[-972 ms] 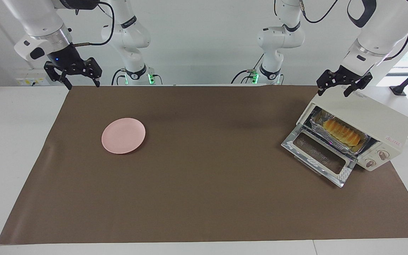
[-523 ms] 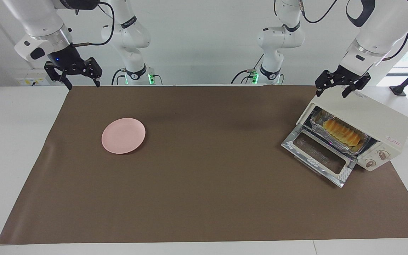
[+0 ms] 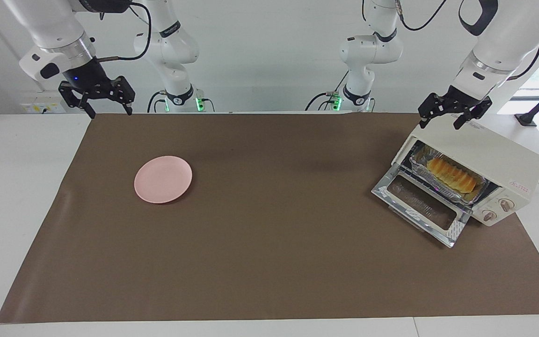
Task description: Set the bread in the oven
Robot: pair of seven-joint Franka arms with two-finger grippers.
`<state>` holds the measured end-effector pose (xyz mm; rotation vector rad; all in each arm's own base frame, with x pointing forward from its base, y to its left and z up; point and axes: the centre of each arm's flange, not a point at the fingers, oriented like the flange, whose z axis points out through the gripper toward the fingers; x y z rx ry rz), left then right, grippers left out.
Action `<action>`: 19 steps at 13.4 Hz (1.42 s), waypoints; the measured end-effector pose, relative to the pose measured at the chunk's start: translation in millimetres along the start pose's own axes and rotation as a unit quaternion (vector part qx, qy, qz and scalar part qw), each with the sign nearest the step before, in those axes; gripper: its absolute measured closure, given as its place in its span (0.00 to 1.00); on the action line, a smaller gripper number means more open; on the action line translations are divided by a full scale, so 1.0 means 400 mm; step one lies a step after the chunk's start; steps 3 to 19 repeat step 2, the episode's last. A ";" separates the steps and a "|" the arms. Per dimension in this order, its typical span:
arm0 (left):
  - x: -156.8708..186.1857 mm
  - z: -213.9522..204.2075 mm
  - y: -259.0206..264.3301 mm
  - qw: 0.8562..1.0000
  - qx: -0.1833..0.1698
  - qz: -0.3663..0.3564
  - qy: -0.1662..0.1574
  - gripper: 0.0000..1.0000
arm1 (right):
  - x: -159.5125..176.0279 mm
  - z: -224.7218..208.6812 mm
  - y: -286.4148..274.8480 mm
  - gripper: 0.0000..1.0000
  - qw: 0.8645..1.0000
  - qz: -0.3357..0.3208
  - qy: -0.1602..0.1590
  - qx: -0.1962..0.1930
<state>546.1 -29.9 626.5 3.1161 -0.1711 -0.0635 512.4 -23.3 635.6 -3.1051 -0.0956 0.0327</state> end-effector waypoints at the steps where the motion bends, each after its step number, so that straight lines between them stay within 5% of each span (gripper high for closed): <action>1: 0.000 0.000 0.000 1.000 0.000 0.000 0.000 0.00 | 0.000 0.000 0.000 0.00 1.000 0.000 0.000 0.000; 19: 0.000 0.000 0.000 1.000 0.000 0.000 0.000 0.00 | 0.000 0.000 0.000 0.00 1.000 0.000 0.000 0.000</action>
